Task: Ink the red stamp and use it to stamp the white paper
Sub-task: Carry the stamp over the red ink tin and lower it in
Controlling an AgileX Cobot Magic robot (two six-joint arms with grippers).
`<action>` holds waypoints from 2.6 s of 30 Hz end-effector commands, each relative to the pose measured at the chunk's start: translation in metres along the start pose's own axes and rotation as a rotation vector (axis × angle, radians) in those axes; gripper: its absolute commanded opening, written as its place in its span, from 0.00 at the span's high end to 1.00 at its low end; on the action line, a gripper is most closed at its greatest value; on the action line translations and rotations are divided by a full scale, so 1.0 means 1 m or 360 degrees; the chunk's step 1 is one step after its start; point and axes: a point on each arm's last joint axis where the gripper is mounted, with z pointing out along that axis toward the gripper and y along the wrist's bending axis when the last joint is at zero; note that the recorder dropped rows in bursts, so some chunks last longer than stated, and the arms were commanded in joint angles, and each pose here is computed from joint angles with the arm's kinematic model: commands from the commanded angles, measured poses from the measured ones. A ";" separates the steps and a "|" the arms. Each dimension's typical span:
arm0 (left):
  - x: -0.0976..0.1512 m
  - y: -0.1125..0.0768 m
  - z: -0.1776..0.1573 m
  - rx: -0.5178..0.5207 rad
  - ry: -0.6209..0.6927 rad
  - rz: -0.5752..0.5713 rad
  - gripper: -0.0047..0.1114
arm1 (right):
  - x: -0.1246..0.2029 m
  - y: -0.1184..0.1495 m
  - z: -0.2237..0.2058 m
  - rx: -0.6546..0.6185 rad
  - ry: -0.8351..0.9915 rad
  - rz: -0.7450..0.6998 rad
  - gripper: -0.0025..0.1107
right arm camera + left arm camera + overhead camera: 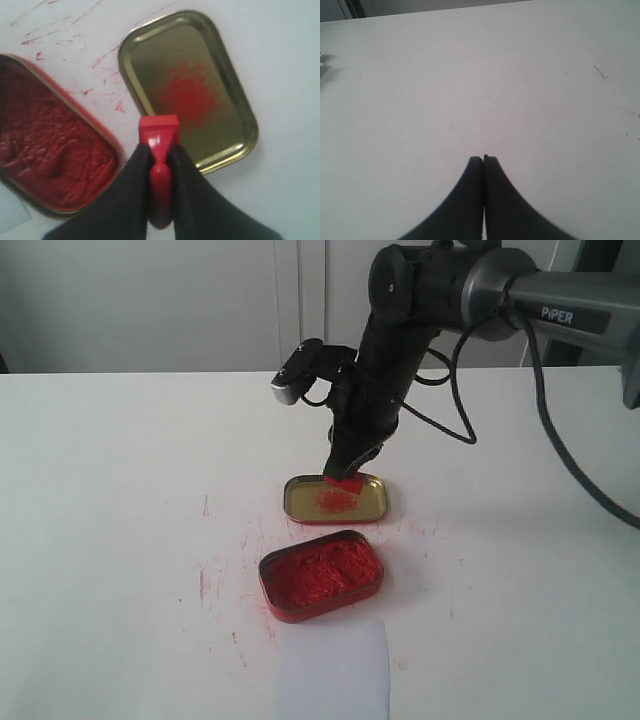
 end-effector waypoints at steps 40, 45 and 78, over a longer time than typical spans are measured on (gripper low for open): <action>0.001 0.000 0.000 0.0008 0.0002 -0.0013 0.96 | -0.001 0.091 0.024 -0.0008 0.0097 0.0626 0.98; 0.001 0.000 0.000 0.0008 0.0002 -0.0013 0.96 | -0.002 0.088 0.025 0.0033 0.0083 0.0690 0.98; 0.001 0.000 0.000 0.0008 0.0002 -0.0013 0.96 | 0.016 0.090 0.087 0.0011 0.0411 0.0938 0.98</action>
